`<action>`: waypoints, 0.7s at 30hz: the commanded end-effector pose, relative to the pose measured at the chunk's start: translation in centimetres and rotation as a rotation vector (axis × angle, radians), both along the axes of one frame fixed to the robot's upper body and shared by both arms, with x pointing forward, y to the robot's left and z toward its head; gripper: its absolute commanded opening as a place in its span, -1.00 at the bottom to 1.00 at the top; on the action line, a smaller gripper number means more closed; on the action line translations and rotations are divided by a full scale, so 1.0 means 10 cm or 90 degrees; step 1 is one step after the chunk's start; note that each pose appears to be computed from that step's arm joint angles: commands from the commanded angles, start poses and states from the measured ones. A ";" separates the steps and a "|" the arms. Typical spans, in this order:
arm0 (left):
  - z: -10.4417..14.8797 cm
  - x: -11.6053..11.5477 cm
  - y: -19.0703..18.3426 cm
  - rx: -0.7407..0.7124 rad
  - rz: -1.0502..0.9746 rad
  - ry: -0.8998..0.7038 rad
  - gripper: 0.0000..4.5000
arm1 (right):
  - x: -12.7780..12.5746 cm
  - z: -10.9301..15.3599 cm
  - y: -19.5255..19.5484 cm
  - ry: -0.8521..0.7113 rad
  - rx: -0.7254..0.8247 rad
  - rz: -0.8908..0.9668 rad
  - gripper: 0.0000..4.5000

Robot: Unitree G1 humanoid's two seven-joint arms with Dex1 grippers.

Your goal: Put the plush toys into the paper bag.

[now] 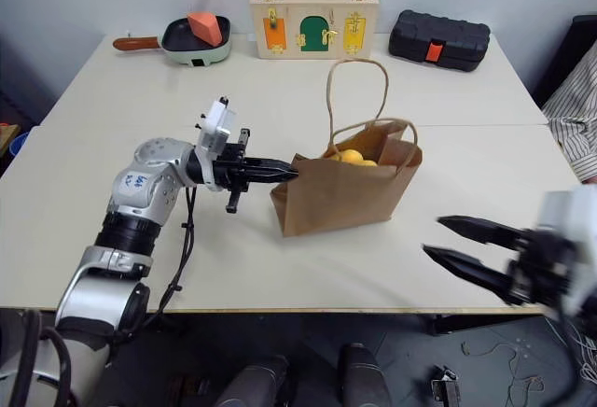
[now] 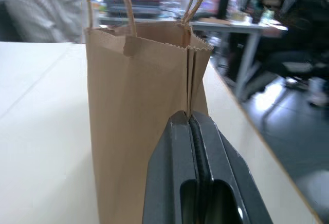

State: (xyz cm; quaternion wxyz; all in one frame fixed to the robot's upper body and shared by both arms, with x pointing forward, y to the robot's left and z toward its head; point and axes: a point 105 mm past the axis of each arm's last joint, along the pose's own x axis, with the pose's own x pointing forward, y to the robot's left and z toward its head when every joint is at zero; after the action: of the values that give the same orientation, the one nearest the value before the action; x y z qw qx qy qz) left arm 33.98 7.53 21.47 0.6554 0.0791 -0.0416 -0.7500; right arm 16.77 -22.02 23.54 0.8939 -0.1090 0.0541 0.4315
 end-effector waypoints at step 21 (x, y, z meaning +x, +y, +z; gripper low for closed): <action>0.34 -0.09 1.06 0.054 0.240 -0.013 0.25 | 0.67 0.20 -0.14 -0.045 -0.026 0.070 1.00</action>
State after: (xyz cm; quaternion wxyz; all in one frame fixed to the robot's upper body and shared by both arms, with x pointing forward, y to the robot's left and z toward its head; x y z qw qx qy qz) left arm 34.37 17.38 21.47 0.7699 0.1310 0.0346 -0.6236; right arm 23.26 -23.34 25.09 0.8761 -0.1296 0.0301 0.4635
